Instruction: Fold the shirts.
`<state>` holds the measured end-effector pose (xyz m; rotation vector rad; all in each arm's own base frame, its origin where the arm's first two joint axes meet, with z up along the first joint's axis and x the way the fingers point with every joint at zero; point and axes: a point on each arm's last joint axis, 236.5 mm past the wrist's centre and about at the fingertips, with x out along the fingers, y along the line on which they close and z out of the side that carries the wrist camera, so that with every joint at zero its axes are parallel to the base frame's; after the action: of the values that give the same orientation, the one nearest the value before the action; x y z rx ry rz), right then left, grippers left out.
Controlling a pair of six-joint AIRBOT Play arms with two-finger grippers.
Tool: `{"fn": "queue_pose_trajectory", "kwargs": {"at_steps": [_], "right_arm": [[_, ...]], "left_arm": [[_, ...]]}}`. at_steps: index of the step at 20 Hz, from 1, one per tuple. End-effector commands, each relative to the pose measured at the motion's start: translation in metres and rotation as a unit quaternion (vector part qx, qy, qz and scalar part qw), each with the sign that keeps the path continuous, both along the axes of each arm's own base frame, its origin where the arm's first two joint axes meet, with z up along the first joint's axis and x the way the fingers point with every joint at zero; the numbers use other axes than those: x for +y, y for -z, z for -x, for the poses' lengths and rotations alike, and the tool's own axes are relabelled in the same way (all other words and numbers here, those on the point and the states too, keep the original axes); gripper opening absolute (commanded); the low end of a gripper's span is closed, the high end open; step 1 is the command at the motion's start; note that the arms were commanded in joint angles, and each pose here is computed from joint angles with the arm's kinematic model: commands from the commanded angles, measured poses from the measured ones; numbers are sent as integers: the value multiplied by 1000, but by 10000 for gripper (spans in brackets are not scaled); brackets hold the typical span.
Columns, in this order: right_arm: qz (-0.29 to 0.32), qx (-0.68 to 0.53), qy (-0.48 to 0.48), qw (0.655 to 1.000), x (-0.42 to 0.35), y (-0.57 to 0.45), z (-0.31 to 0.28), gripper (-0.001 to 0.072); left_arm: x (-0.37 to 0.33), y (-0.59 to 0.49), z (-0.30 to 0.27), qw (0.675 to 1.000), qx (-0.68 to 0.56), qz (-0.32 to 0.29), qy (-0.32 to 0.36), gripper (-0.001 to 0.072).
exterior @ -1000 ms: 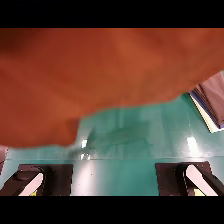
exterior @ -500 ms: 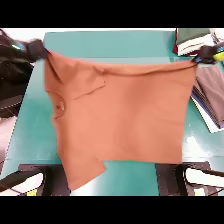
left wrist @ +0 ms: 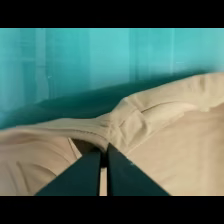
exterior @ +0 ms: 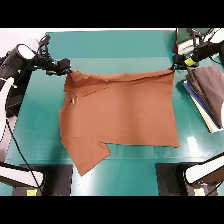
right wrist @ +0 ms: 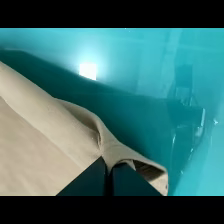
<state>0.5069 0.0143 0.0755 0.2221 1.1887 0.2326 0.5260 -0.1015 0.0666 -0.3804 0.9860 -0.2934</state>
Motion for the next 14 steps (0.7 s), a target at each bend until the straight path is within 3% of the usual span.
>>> {"fn": "queue_pose_trajectory", "kwargs": {"at_steps": [1, 6, 11, 12, 13, 14], "right_arm": [[-4, 30, -22, 999, -8, 0, 15, 18], [-14, 80, -3, 997, -19, 31, 60, 19], [-22, 115, 2, 993, 1, 80, 88, 22], [-26, 122, -1, 992, 7, 87, 92, 83], [-34, 126, -1, 991, 10, 89, 94, 345], [-50, 127, -1, 991, 17, 86, 95, 425]], "left_arm": [[16, 8, 11, 999, 34, -14, 39, 28], [35, 45, 65, 986, 139, -15, 89, 28], [19, 96, 94, 977, 196, -4, 89, 29], [20, 102, 99, 975, 210, -1, 78, 44], [19, 104, 101, 974, 217, 2, 72, 352], [21, 102, 102, 973, 224, 7, 59, 654]]}}
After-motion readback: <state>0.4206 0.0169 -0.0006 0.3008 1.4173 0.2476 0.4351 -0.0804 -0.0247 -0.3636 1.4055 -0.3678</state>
